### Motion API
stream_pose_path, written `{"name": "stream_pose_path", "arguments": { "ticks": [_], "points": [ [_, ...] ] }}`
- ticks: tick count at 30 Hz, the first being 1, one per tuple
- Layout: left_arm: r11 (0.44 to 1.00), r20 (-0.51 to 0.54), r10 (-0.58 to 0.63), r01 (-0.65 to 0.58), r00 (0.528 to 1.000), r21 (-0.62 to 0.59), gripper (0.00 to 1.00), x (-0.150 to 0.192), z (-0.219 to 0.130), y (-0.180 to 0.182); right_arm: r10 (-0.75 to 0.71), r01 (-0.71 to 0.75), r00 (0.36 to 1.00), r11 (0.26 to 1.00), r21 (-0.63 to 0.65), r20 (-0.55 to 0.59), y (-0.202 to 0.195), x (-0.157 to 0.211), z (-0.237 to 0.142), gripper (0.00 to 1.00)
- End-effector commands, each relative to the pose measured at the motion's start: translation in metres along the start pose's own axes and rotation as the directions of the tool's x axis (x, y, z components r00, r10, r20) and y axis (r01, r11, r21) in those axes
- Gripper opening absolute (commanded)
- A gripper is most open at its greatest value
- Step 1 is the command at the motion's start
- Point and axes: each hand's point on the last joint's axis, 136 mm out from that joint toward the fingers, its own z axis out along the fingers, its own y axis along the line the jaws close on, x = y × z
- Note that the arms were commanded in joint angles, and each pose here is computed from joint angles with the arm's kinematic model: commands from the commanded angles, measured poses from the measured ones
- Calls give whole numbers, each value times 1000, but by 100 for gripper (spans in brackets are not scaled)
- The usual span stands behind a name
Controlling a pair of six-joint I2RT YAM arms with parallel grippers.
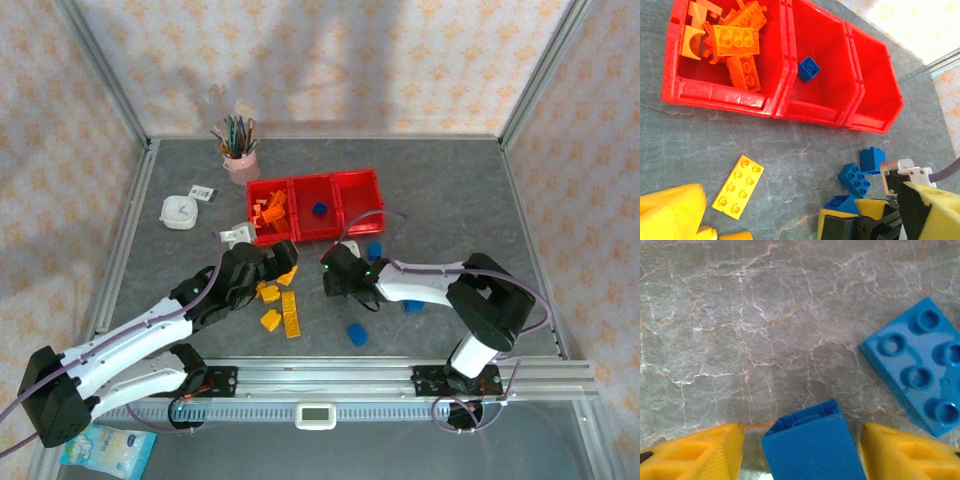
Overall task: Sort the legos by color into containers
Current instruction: Pick up the lego from the bottom-center of the table, then place the lego in the container.
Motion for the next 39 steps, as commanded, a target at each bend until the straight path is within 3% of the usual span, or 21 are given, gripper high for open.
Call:
{"name": "stream_pose_path", "arguments": {
  "ticks": [1,13,23,31,37,39],
  "points": [
    [999,11,10,-9,1000,-42,99,1,-2,11,-16,13,999,998,57,42,-3,-11,1,57],
    [998,15,25,-24,1000,-50,99,0,-1,11,-25,20,998,996,85,61,-3,-23,-6,29],
    [993,61,74,-68,995,-98,99,-32,-11,14,35,-38,979,999,10,200,18,-113,-37,29],
    [986,83,99,-86,992,-144,99,-56,-10,23,55,-64,962,998,25,268,22,-188,-8,29],
    [985,77,97,-85,992,-147,99,-59,-6,24,44,-54,965,998,32,259,25,-222,24,29],
    [985,75,98,-86,992,-147,99,-59,-6,24,40,-51,961,998,35,275,28,-232,26,34]
  ]
}}
